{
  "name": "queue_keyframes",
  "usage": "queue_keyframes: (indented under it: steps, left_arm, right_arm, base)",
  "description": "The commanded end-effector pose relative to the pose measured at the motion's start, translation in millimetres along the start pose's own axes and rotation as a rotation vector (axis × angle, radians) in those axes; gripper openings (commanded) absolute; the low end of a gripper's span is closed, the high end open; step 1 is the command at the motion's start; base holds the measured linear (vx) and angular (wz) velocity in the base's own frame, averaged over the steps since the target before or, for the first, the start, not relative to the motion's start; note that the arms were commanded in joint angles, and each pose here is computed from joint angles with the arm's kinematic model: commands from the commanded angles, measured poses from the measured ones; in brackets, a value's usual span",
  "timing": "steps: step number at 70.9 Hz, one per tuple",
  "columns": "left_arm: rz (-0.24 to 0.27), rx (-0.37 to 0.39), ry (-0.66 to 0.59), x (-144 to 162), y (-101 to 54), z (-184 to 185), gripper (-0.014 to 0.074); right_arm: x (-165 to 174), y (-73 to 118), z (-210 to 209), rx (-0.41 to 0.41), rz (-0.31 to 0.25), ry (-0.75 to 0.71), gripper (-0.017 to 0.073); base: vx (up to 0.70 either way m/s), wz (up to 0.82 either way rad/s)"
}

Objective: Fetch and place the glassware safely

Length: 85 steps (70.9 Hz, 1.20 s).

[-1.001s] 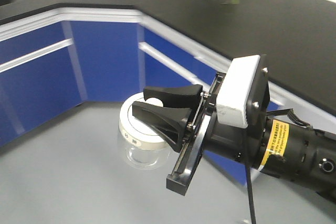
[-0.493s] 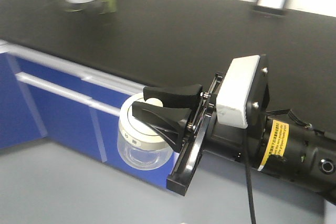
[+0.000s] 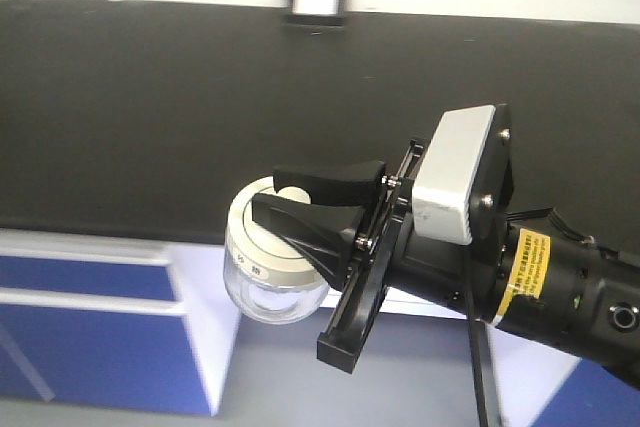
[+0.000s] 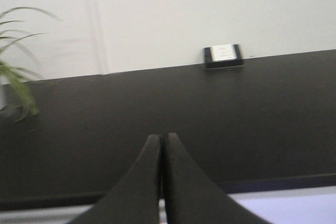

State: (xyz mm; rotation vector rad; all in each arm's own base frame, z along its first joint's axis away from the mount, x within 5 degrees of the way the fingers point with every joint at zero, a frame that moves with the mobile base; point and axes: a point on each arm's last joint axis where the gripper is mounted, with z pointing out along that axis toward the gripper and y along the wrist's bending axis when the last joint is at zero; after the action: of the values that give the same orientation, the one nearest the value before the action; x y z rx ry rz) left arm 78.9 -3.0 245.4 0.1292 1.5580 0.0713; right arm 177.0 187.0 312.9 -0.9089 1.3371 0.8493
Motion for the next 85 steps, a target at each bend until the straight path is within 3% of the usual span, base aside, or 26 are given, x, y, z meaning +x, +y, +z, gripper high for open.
queue_keyframes:
  steps: [1, 27, 85]
  left_arm:
    - [-0.013, -0.004, -0.087, -14.5, 1.2, 0.5, -0.0007]
    - [-0.013, -0.004, -0.087, -14.5, 1.2, 0.5, -0.0007]
    - [-0.013, -0.004, -0.087, -14.5, 1.2, 0.5, -0.0007]
  right_arm:
    - [-23.9, 3.0, -3.0, -0.028, 0.001, -0.13, -0.0003]
    - [-23.9, 3.0, -3.0, -0.028, 0.001, -0.13, -0.0003]
    - [-23.9, 3.0, -3.0, -0.028, 0.001, -0.13, -0.0003]
  base:
    - [0.16, -0.6]
    - [0.14, -0.37]
    - [0.12, -0.01]
